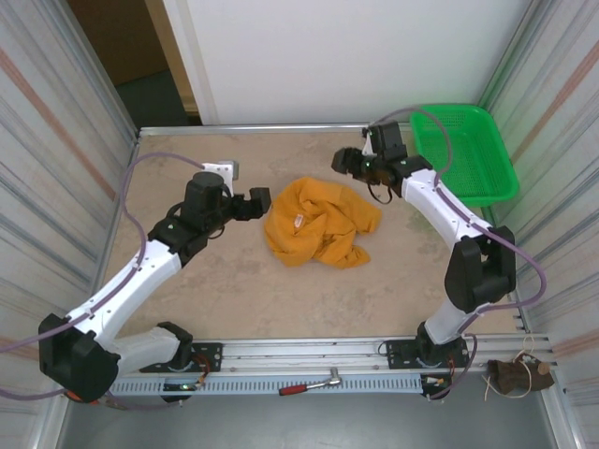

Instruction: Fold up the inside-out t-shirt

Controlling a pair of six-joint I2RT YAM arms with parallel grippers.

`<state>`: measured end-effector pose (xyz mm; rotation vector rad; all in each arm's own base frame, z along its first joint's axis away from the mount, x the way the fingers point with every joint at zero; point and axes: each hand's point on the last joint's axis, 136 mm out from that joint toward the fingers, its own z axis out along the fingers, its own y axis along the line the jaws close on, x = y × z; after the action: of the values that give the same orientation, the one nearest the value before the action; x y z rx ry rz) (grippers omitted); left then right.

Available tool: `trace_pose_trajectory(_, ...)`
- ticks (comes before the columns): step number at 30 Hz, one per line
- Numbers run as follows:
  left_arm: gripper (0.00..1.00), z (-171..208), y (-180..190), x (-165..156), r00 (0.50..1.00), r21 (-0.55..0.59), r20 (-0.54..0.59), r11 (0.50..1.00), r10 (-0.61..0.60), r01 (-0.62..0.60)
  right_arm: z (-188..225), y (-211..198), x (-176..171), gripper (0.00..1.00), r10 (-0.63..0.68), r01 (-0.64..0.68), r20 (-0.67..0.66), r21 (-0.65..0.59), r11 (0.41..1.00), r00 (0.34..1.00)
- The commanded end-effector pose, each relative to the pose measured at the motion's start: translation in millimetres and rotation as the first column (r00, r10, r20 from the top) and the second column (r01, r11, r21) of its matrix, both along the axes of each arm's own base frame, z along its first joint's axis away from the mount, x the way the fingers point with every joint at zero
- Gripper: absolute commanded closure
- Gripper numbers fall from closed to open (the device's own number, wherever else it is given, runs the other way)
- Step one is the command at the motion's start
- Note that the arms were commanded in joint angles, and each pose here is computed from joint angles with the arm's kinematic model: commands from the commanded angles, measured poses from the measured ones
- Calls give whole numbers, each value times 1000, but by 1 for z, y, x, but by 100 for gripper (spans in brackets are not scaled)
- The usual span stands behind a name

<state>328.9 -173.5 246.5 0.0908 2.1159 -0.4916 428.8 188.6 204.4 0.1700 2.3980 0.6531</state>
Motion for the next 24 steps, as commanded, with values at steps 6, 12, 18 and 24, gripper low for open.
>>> trace_pose_trajectory(6,1,-69,-26,-36,979,-12,-176,995,-100,100,-32,-3,-47,35,30,-32,-26,-57,998,999)
trace_pose_trajectory(12,1,-116,-61,-46,960,37,-277,997,-49,62,-58,43,-58,36,146,-152,-61,-98,984,987)
trace_pose_trajectory(18,1,-145,-65,-43,951,112,-297,992,84,-53,-76,77,-45,36,232,-246,-105,-147,958,967)
trace_pose_trajectory(24,7,-163,-69,-25,957,101,-272,992,104,-80,-116,92,-24,51,234,-265,-176,-178,948,956)
